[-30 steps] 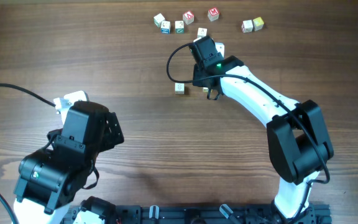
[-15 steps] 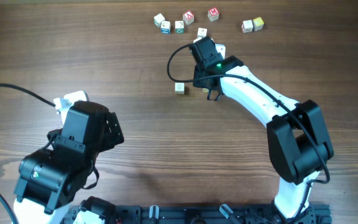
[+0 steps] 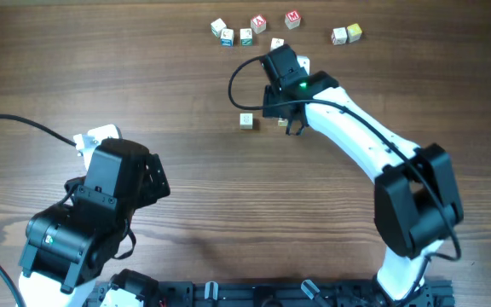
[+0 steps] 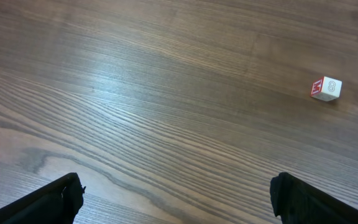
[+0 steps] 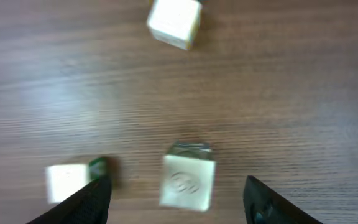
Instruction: Form a tower
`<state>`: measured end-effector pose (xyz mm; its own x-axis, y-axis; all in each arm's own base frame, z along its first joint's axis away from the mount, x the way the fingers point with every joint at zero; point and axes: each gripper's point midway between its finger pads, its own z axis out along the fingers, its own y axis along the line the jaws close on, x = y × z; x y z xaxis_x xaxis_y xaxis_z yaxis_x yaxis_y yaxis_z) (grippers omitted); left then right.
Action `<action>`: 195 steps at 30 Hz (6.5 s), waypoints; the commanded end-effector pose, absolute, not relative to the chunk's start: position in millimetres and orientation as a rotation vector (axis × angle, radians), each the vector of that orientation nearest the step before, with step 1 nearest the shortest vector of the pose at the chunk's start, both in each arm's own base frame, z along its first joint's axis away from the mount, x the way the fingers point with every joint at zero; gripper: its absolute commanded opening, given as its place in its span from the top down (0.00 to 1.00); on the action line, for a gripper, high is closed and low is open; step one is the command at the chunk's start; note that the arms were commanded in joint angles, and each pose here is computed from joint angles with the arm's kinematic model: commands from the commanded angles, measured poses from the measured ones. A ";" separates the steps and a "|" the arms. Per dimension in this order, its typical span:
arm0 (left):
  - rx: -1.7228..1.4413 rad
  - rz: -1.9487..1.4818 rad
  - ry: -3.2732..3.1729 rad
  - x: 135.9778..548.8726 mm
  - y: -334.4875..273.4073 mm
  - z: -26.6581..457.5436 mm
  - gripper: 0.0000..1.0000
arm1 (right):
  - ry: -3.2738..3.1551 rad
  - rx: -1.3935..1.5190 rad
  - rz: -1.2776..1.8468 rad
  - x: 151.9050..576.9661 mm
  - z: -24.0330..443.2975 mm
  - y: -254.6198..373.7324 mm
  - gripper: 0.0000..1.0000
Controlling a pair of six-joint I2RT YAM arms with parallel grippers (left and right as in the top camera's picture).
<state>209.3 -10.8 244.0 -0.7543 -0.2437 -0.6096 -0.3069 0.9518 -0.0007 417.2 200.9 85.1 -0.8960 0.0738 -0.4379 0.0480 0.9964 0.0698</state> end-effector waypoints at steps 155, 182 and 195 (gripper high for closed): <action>-0.407 0.133 2.458 209.2 -9.1 243.1 0.00 | 2.862 0.146 0.118 410.8 2.7 202.2 0.38; -0.407 0.133 2.458 209.2 -9.1 243.1 0.00 | 2.911 0.023 0.150 400.6 0.9 207.0 0.77; -0.407 0.133 2.458 209.2 -9.1 243.1 0.00 | 2.915 0.020 0.147 400.1 9.8 207.5 0.55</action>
